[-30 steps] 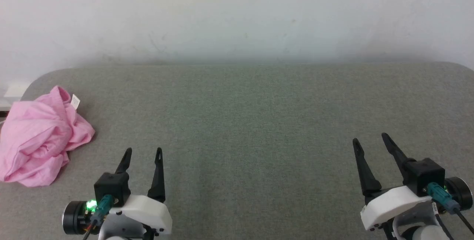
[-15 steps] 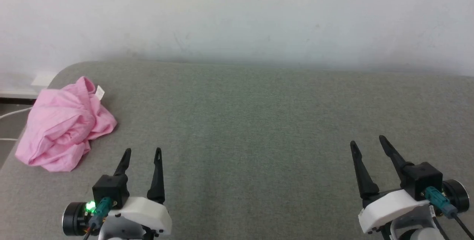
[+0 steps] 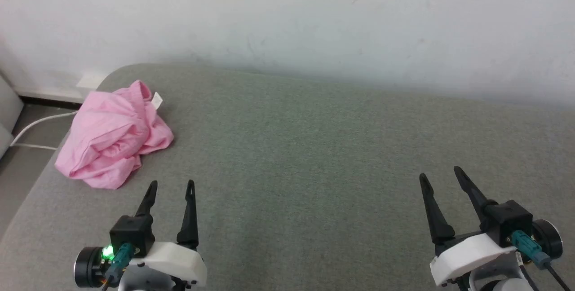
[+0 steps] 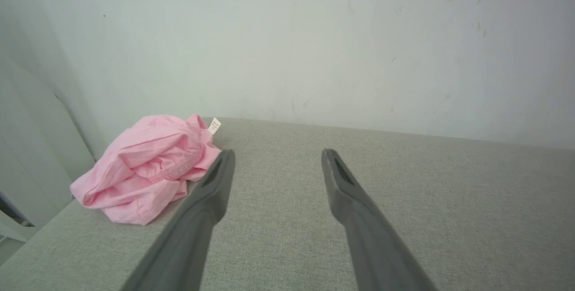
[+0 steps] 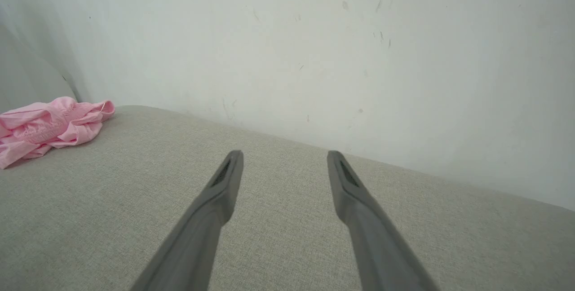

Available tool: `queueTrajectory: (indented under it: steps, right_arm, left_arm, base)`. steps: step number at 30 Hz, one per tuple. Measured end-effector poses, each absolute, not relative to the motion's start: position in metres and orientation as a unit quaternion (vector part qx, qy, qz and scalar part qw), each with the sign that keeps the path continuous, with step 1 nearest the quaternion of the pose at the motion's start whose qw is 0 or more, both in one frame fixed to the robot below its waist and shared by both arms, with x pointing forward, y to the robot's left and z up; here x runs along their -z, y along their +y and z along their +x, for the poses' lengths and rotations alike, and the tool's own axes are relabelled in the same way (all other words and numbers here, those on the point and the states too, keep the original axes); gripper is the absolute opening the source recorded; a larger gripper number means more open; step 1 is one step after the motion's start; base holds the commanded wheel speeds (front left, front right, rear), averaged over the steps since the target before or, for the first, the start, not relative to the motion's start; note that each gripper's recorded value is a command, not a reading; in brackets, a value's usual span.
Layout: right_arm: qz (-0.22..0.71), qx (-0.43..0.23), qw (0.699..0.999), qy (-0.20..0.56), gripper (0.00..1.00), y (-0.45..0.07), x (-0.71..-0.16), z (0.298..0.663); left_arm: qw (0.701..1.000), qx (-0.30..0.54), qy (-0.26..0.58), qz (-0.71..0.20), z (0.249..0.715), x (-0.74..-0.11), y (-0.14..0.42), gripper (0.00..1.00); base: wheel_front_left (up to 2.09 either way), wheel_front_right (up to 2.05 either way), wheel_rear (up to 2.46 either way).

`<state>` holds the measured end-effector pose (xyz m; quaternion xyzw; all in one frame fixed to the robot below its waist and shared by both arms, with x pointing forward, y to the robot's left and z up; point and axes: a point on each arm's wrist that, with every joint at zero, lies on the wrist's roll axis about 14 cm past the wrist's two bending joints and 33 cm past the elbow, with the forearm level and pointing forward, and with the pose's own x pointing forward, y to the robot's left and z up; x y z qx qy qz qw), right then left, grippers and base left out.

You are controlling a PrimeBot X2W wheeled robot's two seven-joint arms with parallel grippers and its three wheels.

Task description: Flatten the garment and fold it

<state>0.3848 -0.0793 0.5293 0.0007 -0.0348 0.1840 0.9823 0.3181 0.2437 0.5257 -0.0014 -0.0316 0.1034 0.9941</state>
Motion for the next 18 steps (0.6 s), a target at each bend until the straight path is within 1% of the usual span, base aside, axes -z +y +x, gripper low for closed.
queueTrajectory:
  steps: [18]
  right_arm:
    - [0.011,-0.251,0.967,-0.047,1.0,-0.031,-0.532,0.388]
  left_arm:
    - [0.985,-0.163,-0.047,-0.007,0.282,-0.526,0.276,1.0]
  base:
    - [0.0,0.0,0.0]
